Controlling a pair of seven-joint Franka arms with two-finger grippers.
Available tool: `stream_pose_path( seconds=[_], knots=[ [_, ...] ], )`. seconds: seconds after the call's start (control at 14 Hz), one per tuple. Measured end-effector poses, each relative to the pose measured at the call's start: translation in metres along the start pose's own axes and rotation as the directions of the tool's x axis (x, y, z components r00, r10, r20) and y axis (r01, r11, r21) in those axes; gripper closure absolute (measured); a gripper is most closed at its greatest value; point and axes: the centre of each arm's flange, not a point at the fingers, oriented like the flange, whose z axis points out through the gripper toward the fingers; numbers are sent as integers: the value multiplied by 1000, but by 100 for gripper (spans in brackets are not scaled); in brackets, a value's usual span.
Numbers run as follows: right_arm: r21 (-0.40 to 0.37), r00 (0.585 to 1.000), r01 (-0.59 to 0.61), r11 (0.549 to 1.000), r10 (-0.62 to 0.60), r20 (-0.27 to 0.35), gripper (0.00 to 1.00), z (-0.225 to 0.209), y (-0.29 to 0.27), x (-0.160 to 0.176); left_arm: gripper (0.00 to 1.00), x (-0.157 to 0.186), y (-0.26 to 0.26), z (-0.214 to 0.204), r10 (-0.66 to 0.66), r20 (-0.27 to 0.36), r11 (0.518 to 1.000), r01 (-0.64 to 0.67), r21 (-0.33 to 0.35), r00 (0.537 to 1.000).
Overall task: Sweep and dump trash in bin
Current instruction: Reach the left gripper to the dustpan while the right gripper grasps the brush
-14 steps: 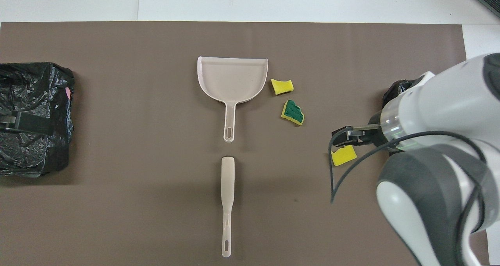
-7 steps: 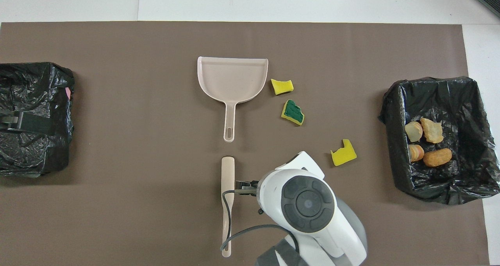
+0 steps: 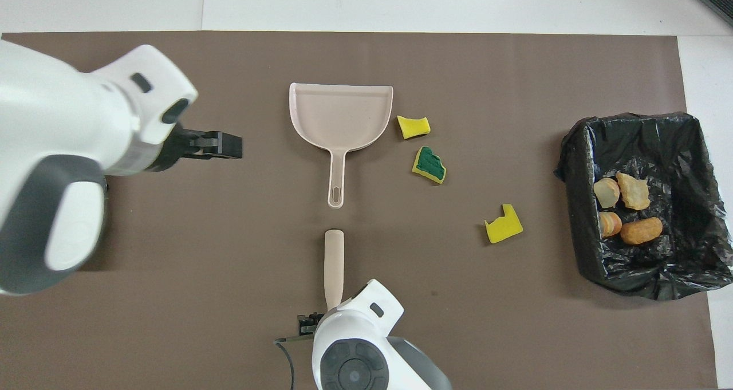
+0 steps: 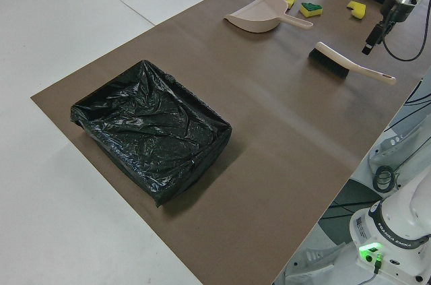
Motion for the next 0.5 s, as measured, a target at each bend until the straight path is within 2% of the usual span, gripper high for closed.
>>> stream_pose_path(
  seconds=[0.29,0.43,0.5],
  knots=[
    [-69,1000,15,998,-17,-24,4,42,-20,-23,0,6,86,114,44,40,998,-42,-55,998],
    [-71,1000,17,997,-19,-24,8,44,-20,-23,0,6,95,146,46,61,998,-42,-56,997],
    [-70,1000,16,997,-18,-25,17,43,-20,-23,0,6,96,152,30,67,998,-26,-57,997]
  ],
)
